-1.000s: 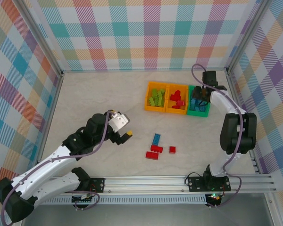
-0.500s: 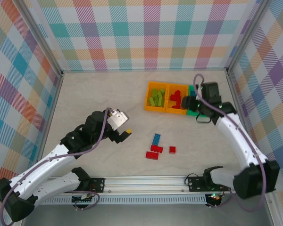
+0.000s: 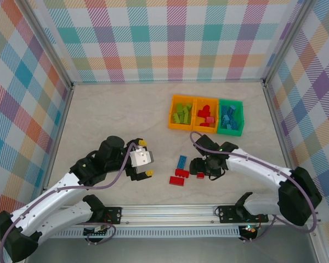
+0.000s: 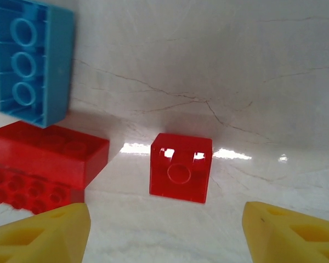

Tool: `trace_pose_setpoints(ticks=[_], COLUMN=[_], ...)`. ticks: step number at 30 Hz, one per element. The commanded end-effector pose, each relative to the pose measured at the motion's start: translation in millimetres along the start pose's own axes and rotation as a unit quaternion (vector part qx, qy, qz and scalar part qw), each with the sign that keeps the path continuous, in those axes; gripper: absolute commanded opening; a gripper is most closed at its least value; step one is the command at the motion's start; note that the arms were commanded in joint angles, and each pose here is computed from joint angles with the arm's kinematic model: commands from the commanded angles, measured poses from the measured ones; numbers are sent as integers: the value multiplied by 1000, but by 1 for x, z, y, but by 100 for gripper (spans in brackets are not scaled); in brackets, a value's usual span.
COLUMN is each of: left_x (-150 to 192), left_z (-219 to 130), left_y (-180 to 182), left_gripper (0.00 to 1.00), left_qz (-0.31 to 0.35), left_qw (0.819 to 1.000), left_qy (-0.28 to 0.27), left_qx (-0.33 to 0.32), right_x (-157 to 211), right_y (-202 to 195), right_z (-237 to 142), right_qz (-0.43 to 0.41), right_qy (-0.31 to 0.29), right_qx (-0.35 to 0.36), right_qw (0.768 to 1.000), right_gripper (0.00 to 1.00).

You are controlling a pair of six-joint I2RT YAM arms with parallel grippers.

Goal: Sort the legos into containers by color

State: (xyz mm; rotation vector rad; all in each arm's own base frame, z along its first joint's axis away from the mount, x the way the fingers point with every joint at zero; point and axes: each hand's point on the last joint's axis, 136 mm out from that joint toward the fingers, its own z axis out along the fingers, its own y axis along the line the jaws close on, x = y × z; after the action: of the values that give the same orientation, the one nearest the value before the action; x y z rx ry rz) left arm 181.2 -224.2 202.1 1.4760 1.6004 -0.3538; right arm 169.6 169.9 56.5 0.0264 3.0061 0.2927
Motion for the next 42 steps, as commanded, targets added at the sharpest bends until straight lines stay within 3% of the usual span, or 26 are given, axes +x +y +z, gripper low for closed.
trace_pose_setpoints(ticks=[1, 7, 13, 17, 22, 27, 33, 36, 42], left_x=[7, 13, 15, 15, 10, 14, 18, 20, 18], left_z=[3, 4, 5, 5, 4, 6, 7, 8, 10], left_y=[-13, -11, -13, -13, -9, -1, 4, 4, 5], left_gripper=[100, 100, 100, 100, 100, 100, 100, 100, 100], left_qz=[13, 20, 24, 26, 20, 9, 9, 8, 1], left_qw=[999, 999, 999, 999, 1000, 1000, 999, 999, 999], left_qy=[7, 22, 24, 24, 14, 24, 32, 36, 32], left_qx=[30, 22, 25, 25, 17, -5, -21, -22, -22], right_x=[-8, -1, -8, -39, -126, -218, -294, -313, -304], right_y=[-4, -10, -10, -5, -7, -9, -15, -13, -6], right_z=[15, 42, 32, -6, -73, -103, -80, -71, -97], right_qz=[15, 12, 3, -24, -34, -47, -47, -52, -40], right_qy=[-15, 9, -10, -84, -229, -305, -311, -295, -301], right_qx=[20, 38, 41, 43, 39, 51, 58, 62, 35], right_qw=[1000, 999, 999, 995, 972, 950, 947, 952, 952], right_gripper=[68, 51, 29, 27, 22, 23, 24, 48, 62])
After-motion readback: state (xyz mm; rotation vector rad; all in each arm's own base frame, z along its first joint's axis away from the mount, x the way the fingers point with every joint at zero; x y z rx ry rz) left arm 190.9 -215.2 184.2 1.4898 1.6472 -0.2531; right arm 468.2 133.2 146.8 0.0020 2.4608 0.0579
